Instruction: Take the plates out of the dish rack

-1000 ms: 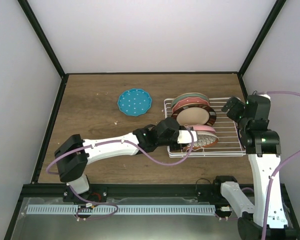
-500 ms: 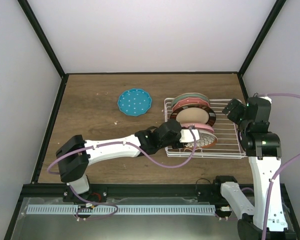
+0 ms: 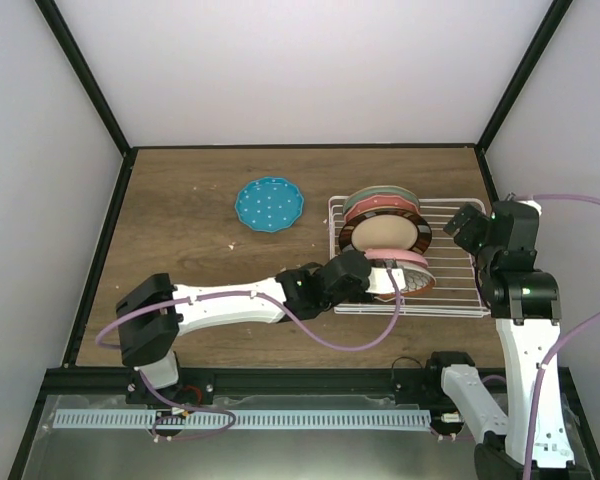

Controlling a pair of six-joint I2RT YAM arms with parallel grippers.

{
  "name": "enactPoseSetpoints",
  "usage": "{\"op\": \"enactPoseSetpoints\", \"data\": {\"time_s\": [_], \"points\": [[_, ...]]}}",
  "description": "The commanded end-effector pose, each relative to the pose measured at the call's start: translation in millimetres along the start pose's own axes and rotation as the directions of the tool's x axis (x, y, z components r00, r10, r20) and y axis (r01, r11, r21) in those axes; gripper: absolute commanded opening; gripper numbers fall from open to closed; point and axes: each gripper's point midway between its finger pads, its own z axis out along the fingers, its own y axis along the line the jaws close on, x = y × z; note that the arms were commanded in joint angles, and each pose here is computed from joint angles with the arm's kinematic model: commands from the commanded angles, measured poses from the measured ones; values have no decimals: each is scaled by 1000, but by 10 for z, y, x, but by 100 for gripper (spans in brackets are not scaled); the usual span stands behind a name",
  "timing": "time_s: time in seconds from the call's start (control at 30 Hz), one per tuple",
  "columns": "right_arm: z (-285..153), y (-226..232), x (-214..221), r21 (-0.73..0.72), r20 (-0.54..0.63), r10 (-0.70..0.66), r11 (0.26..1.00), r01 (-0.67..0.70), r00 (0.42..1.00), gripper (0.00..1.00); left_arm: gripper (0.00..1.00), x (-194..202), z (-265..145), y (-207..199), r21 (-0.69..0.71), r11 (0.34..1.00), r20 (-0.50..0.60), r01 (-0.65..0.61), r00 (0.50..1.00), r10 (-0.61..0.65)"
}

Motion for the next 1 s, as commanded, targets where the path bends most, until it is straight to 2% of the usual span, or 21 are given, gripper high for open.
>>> {"op": "enactPoseSetpoints", "data": {"time_s": [0.0, 0.43, 0.97], "points": [[-16, -51, 12, 15, 8, 20, 1000, -20, 1000, 100, 4, -575, -197, 233, -94, 995, 156, 15, 988, 0], [-47, -60, 98, -2, -11, 42, 999, -42, 999, 100, 4, -808, -456, 297, -192, 980, 211, -55, 973, 96], [-63, -26, 135, -25, -29, 62, 998, -63, 998, 100, 4, -1169, -818, 577, -278, 959, 298, -45, 946, 131]]}}
